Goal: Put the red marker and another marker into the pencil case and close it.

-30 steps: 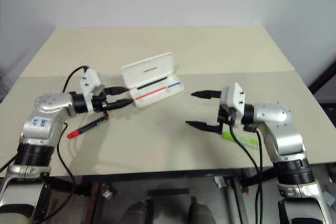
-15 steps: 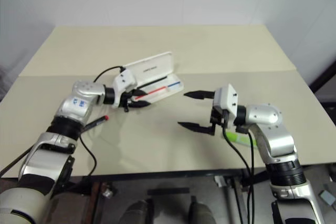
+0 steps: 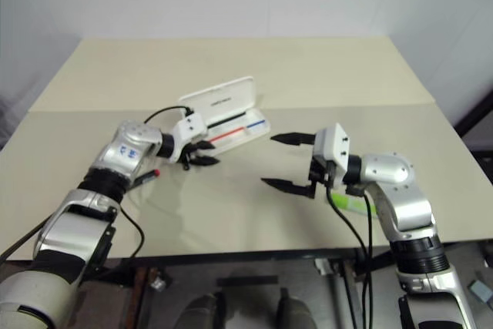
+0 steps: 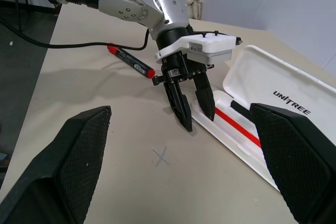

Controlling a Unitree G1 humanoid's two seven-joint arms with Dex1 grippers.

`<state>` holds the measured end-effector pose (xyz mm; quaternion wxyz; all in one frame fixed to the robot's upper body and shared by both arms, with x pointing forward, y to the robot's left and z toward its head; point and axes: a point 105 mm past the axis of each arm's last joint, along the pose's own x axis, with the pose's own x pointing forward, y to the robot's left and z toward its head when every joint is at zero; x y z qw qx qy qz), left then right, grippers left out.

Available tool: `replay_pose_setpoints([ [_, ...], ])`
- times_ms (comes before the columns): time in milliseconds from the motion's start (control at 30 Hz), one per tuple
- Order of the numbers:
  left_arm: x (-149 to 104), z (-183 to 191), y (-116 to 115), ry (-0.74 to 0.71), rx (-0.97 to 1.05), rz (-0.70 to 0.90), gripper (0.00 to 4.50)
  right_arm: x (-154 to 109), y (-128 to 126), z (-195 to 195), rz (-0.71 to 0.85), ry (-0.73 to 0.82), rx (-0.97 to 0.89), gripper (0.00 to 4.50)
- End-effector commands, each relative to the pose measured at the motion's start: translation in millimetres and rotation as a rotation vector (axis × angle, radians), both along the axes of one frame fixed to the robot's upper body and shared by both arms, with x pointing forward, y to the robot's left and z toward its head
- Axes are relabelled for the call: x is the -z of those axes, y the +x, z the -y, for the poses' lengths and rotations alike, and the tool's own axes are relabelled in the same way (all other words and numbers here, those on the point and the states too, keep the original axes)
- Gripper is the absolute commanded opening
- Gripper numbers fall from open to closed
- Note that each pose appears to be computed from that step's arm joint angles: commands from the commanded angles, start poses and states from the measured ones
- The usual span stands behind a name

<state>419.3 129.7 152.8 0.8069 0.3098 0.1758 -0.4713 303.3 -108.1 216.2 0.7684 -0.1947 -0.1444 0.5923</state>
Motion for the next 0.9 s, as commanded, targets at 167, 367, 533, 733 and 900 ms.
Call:
replay_pose_setpoints([
  [167, 8, -10, 4, 0.086, -0.029, -0.016, 1.68, -15, -5, 16, 0.052, -0.015, 0.014, 4.5],
  [367, 12, -7, 4, 0.071, -0.029, -0.027, 0.02, -17, -2, 22, 0.054, -0.021, 0.024, 4.5],
  [533, 11, -2, 2, 0.06, -0.001, -0.023, 0.02, -18, -2, 21, 0.055, -0.023, 0.023, 4.5],
  [733, -15, 21, -22, 0.055, 0.182, 0.051, 0.02, -19, -1, 25, 0.051, -0.034, 0.029, 4.5],
  [900, -22, 32, -48, 0.05, 0.257, 0.056, 0.02, -19, 0, 28, 0.047, -0.04, 0.035, 4.5],
])
